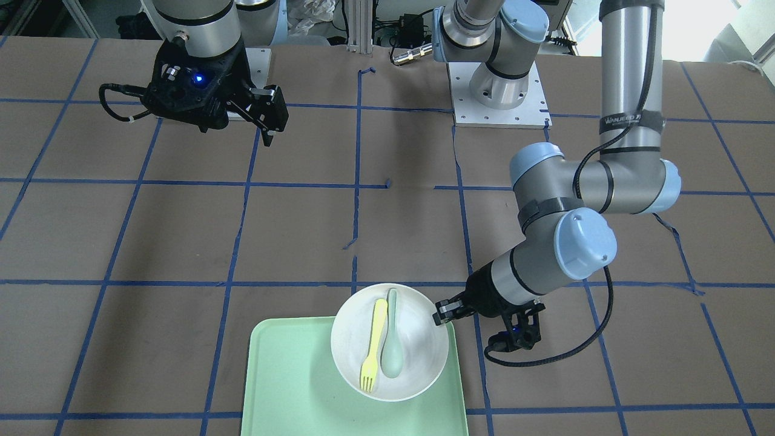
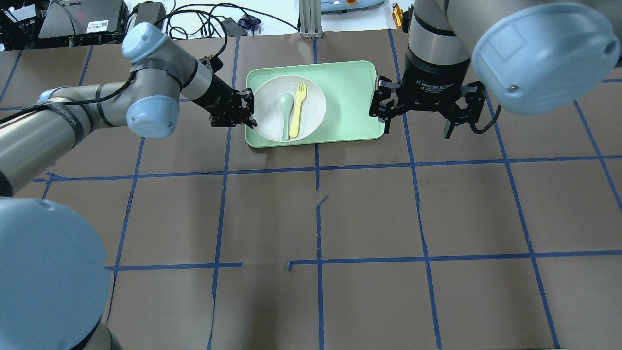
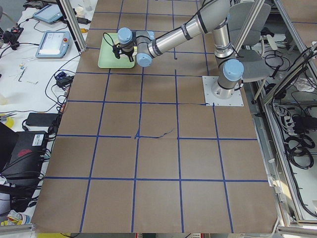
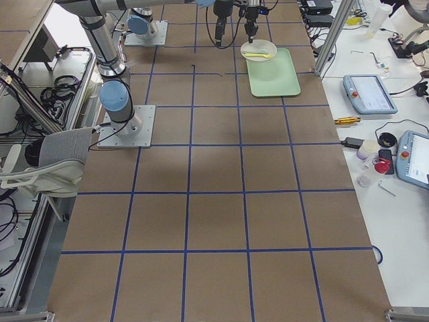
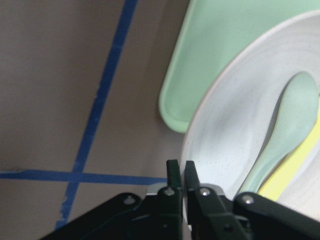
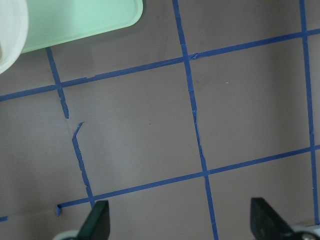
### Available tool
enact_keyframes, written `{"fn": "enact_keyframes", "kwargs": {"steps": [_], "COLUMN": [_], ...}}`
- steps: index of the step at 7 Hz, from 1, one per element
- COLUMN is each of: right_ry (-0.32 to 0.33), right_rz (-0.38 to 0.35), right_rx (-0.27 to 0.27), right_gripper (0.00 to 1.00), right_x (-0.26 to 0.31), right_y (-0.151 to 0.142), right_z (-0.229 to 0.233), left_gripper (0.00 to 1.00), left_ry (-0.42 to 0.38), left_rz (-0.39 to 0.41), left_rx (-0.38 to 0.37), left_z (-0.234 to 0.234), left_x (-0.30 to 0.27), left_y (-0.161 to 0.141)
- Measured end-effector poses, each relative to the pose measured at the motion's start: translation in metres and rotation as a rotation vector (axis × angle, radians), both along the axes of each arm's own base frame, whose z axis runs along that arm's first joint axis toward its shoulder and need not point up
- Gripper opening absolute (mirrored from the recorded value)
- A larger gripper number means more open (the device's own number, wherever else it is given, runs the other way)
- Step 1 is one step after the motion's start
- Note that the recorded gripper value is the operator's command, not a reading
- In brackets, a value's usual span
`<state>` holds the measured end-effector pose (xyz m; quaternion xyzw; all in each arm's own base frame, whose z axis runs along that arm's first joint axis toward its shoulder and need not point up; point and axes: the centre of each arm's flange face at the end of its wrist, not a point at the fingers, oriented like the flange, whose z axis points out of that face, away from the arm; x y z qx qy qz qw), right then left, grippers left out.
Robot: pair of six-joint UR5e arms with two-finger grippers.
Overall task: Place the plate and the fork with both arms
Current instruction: 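Push the plate farther onto the tray and open the left gripper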
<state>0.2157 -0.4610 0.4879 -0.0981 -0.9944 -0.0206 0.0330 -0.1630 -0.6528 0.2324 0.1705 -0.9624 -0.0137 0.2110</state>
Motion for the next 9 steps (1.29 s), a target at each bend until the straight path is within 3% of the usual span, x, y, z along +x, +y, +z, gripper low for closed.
{"fn": "enact_keyframes", "kwargs": {"steps": [2, 4, 5, 6, 7, 9], "right_ry": [0.0, 0.0, 0.0, -0.001, -0.002, -0.003], "right_rz": [0.0, 0.0, 0.001, 0.001, 0.0, 0.001], "right_rx": [0.001, 0.001, 0.001, 0.001, 0.0, 0.0], "right_gripper": [1.0, 1.0, 1.0, 1.0, 1.0, 1.0], "right_x": [0.0, 0.0, 0.0, 0.0, 0.0, 0.0], "right_y": [0.0, 0.0, 0.0, 0.0, 0.0, 0.0], "right_z": [0.0, 0.0, 0.0, 0.0, 0.0, 0.001], "left_gripper": [0.0, 0.0, 0.08, 0.63, 1.0, 1.0], "left_ry": [-0.022, -0.041, -0.044, -0.046, -0.046, -0.054], "left_rz": [0.005, 0.025, 0.028, 0.026, 0.026, 0.021], "left_rx": [0.001, 0.016, 0.024, 0.028, 0.029, 0.002], "left_z": [-0.013, -0.028, -0.035, -0.039, -0.04, -0.025], "left_x": [-0.027, -0.033, -0.039, -0.044, -0.046, -0.047], "left_y": [-0.034, -0.045, -0.046, -0.045, -0.045, -0.042]}}
